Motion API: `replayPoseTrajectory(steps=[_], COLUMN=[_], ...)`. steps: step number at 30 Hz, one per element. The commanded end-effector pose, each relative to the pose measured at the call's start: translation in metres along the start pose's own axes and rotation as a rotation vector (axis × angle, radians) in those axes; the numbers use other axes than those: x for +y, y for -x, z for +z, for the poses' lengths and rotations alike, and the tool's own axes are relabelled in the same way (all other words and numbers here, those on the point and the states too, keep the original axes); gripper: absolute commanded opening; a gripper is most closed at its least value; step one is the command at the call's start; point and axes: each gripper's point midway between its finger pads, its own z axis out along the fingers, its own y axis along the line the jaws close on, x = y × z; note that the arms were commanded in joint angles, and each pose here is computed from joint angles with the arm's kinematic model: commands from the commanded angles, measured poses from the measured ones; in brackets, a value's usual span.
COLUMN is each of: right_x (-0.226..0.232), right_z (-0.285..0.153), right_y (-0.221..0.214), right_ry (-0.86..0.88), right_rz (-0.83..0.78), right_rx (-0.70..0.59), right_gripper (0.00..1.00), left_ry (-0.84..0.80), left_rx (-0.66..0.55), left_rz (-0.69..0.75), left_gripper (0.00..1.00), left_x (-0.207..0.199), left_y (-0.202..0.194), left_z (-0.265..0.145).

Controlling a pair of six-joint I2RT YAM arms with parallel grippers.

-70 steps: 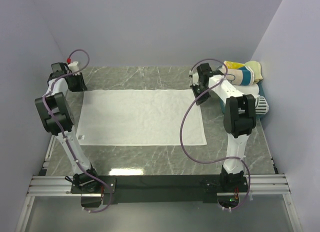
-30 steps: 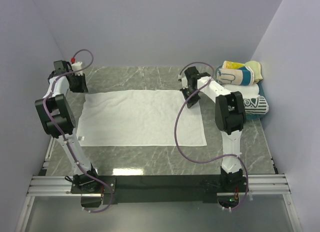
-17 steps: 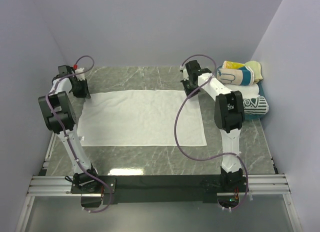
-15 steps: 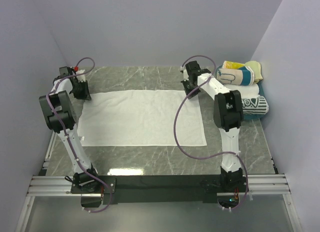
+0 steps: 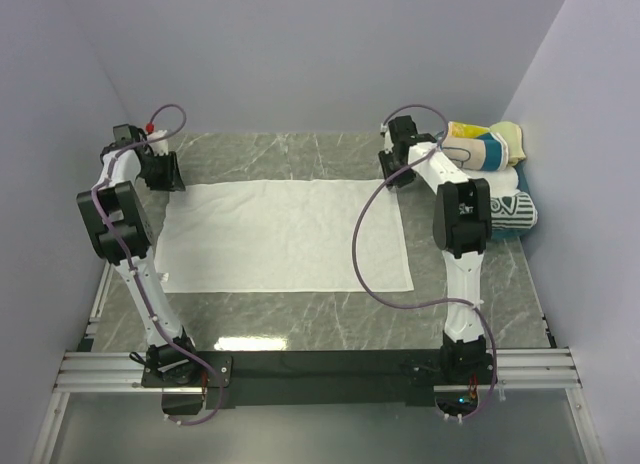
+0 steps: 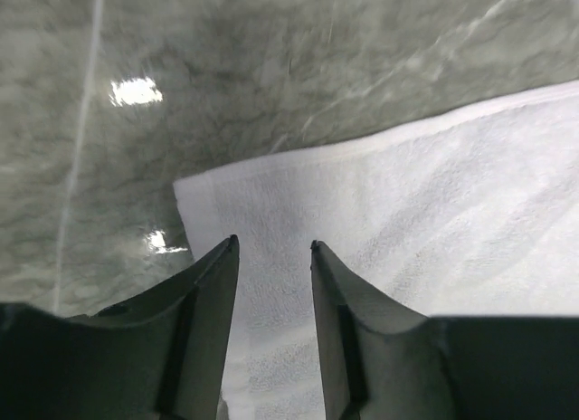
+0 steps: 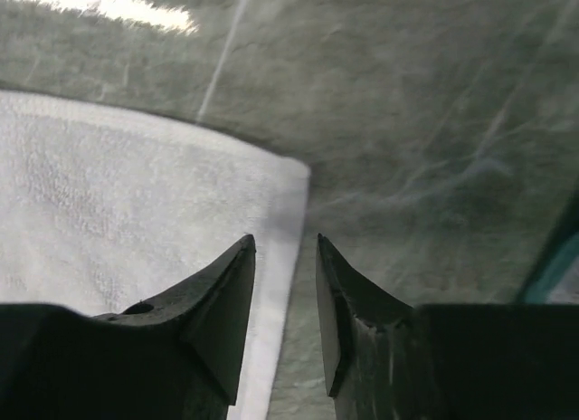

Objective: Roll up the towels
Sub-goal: Flatten the towel

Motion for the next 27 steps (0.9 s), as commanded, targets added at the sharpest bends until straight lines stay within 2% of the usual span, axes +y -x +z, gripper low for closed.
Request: replayPoseTrajectory(steps=[1,7,17,27], right_x=[-0.023,-0.019,-0.002,-0.006], right_z=[-0.041,-0.019,0.003,0.019], right_y=[0.053,0.053,0.048,0.032], right_ry=[-0.034,-0.004,0.098,0.084], right_rz=[0.022,-0.014,-0.09,-0.143], right_rx=[-0.172,-0.145,-0.107,-0.049], right_gripper=[0.4,0.38,0.4,0.4], left_ry=[-0.041,-0.058,-0.06,-0.033], left_rx=[-0.084,-0.09,-0.063,-0.044], left_rz=[0.008,-0.015,-0.028,-0.055], left_gripper=[0.45,0.49,0.53,0.56], left_x=[-0.002,0.0,0.003,0.013], left_y=[0.032,0.043,0.034,0.027], left_z=[-0.018,-0.02,-0.022,-0.017])
